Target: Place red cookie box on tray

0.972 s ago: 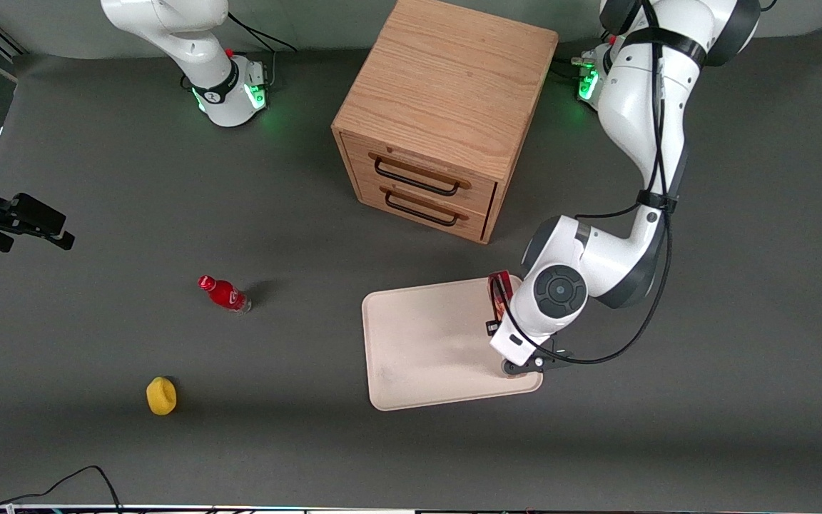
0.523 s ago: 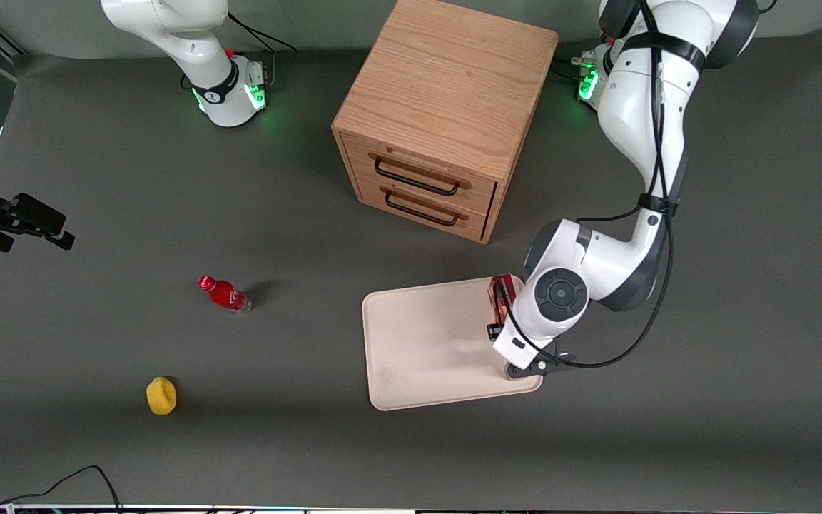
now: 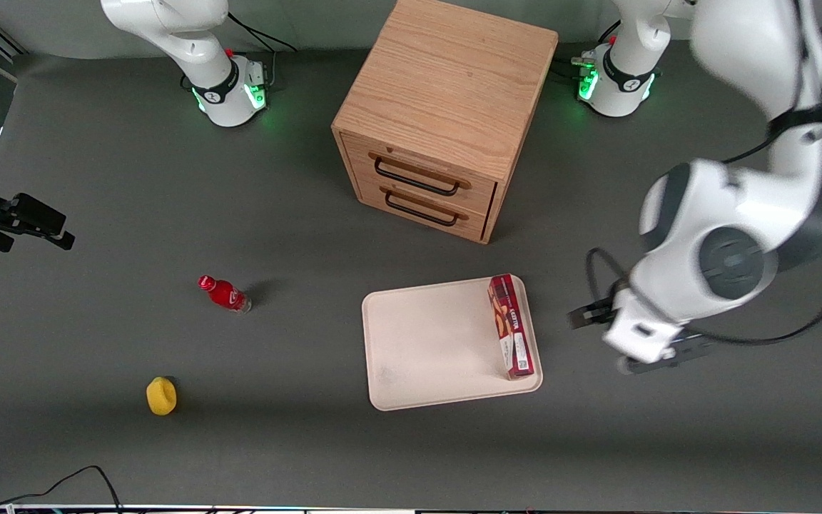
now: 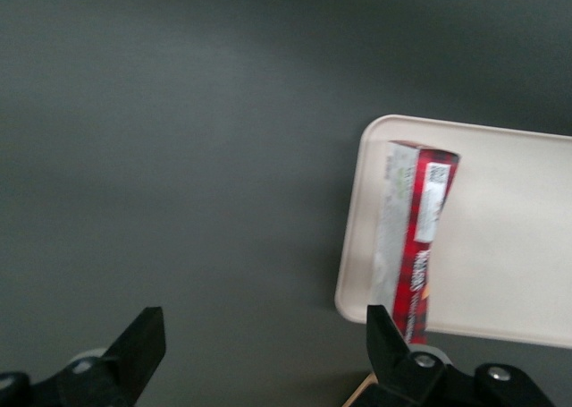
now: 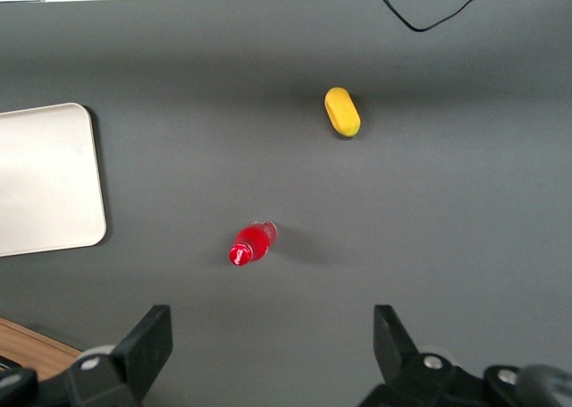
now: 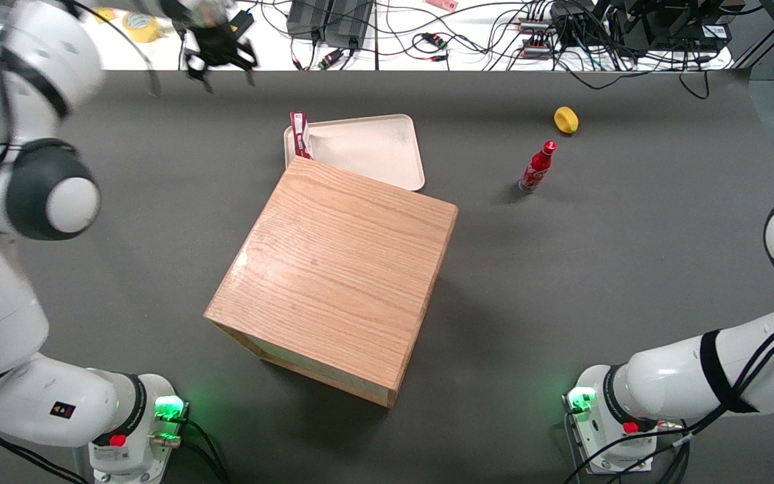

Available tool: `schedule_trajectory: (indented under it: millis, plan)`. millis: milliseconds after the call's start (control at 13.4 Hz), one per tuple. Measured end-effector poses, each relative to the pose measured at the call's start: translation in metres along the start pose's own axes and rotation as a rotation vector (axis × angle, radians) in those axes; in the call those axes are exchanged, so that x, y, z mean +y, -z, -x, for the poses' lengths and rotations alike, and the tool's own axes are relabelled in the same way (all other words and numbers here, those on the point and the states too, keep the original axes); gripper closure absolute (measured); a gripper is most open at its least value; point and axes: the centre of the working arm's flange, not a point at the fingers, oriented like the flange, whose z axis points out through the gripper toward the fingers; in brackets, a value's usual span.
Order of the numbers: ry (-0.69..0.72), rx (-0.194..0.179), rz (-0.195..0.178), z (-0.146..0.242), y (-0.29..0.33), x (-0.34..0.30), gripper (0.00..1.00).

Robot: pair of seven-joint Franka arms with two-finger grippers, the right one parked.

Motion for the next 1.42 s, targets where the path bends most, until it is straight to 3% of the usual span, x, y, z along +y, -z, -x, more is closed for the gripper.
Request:
schedule_trajectory:
  millis: [224, 449, 748, 897, 1421]
  plan:
    - [-0.076, 0.014, 0.012, -0.003, 0.043, -0.084, 0.00]
    - [-0.100, 0.035, 0.000, 0.008, 0.067, -0.146, 0.00]
    - [-0.182, 0.103, 0.005, 0.023, 0.113, -0.215, 0.00]
    - [-0.197, 0.125, 0.008, 0.037, 0.131, -0.213, 0.00]
    - [-0.202, 0.090, 0.006, 0.033, 0.106, -0.193, 0.00]
